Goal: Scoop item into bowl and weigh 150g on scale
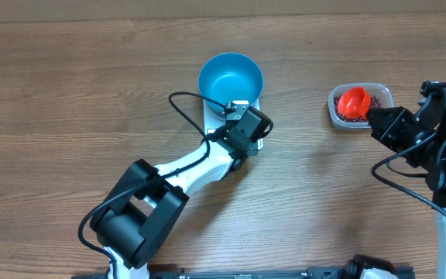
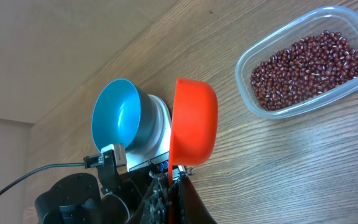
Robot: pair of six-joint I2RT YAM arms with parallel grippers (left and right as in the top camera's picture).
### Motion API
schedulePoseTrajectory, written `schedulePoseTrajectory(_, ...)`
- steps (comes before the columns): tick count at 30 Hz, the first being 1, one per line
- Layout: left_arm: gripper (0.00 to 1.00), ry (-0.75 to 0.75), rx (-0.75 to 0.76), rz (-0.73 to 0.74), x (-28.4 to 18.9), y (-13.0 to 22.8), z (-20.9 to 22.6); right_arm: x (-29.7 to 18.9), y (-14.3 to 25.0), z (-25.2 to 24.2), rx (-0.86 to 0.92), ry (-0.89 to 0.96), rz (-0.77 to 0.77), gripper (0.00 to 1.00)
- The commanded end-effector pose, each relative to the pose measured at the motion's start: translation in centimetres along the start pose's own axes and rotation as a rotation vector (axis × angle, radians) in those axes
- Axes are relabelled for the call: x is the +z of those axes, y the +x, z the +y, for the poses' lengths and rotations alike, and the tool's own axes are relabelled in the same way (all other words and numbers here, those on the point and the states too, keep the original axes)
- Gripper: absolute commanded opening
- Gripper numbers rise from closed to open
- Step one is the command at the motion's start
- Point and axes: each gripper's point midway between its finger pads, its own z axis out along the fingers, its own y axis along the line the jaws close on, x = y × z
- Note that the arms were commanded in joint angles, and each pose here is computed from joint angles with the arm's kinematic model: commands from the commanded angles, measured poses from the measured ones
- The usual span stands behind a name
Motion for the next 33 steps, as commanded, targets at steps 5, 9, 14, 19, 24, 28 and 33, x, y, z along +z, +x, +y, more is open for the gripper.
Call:
schedulePoseTrajectory(5,0.04,-0.042,0.023,0.036,1.1,1.2,1.1,-1.0,-1.0,0.7,-0.029,-0.009,-0.045,0.04)
schedulePoseTrajectory(9,0.04,-0.041,0.023,0.036,1.1,1.2,1.1,-1.0,-1.0,0.6,-0.029,-0.008,-0.045,0.04)
schedulePoseTrajectory(14,0.04,-0.039,0.022,0.034,1.1,1.2,1.0,-1.0,-1.0,0.6,-0.029,-0.008,-0.045,0.04)
schedulePoseTrajectory(19,0.04,-0.026,0.036,0.015,0.5,0.5,0.6,-1.0,-1.0,0.6,-0.029,-0.008,-0.045,0.04)
schedulePoseTrajectory(24,0.04,0.007,0.045,-0.024,-1.1,-0.9,-0.2,-1.0,-1.0,0.6,-0.03,-0.008,-0.045,0.04)
schedulePoseTrajectory(28,0.04,0.026,0.073,-0.043,-1.7,-1.3,-0.9,-1.0,-1.0,0.7,-0.03,-0.008,-0.046,0.04)
schedulePoseTrajectory(33,0.04,0.034,0.085,-0.054,-1.7,-1.5,-1.1,-1.0,-1.1,0.7,-0.031,-0.009,-0.048,0.04)
